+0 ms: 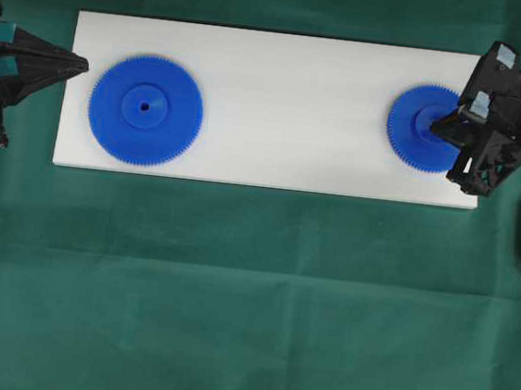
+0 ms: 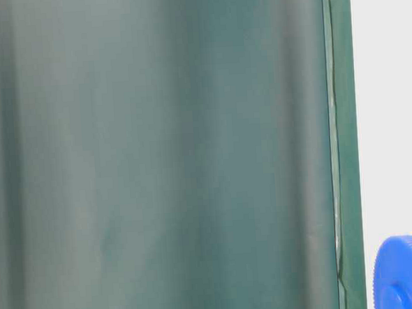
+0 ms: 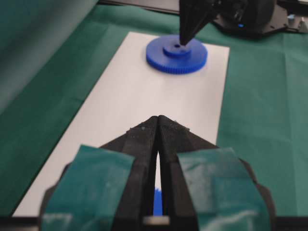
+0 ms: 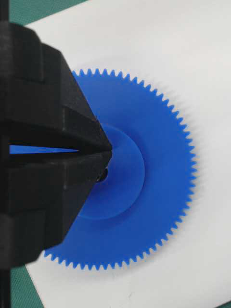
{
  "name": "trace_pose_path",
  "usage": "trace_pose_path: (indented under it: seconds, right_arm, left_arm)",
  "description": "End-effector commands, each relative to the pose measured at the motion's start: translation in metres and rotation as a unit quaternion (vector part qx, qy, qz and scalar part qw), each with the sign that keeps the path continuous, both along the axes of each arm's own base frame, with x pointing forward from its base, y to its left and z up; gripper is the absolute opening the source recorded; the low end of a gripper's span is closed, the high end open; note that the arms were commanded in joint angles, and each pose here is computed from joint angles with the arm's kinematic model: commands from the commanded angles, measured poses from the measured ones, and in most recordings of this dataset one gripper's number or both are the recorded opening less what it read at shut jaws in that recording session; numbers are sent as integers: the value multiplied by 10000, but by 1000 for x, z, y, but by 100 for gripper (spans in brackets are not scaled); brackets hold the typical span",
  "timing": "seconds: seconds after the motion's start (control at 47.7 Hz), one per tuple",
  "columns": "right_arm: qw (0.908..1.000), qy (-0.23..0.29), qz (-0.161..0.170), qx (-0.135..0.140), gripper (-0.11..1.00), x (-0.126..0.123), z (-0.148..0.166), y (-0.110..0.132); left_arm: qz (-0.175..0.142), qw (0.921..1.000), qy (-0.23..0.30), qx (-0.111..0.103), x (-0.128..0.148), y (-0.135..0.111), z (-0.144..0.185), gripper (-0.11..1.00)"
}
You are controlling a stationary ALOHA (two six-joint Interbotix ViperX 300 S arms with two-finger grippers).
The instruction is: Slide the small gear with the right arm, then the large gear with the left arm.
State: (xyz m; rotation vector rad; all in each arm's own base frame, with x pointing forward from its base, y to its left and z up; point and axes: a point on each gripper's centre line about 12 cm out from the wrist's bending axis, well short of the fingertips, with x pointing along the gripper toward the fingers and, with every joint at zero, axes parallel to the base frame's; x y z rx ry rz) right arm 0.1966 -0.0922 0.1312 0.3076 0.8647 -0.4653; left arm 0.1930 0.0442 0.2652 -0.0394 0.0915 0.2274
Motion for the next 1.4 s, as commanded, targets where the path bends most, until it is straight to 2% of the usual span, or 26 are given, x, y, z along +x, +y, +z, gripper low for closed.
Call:
trace_pose_path:
  seconds: [0.0,0.545,0.901,1.132,1.383]
  right_arm:
    - [9999,-89,-31,-46,50,2,1,-3]
    - [9997,186,-97,92,51,2,-14,-6]
    - [9998,165,-89,64,50,2,-13,-6]
    - [9990,204,-388,89,50,-6,-14,-17]
    - [9984,230,-503,106,50,-9,-16,-21]
  left_arm:
    - [-27,10000,-78,2,2,-1,3,0]
    - [-63,9999,-111,-6,0,-3,1,0]
    - [-160,9998,-122,-20,1,-6,1,0]
    - [-185,9997,-160,-91,2,-8,3,0]
    - [-177,9997,-160,-91,1,-7,3,0]
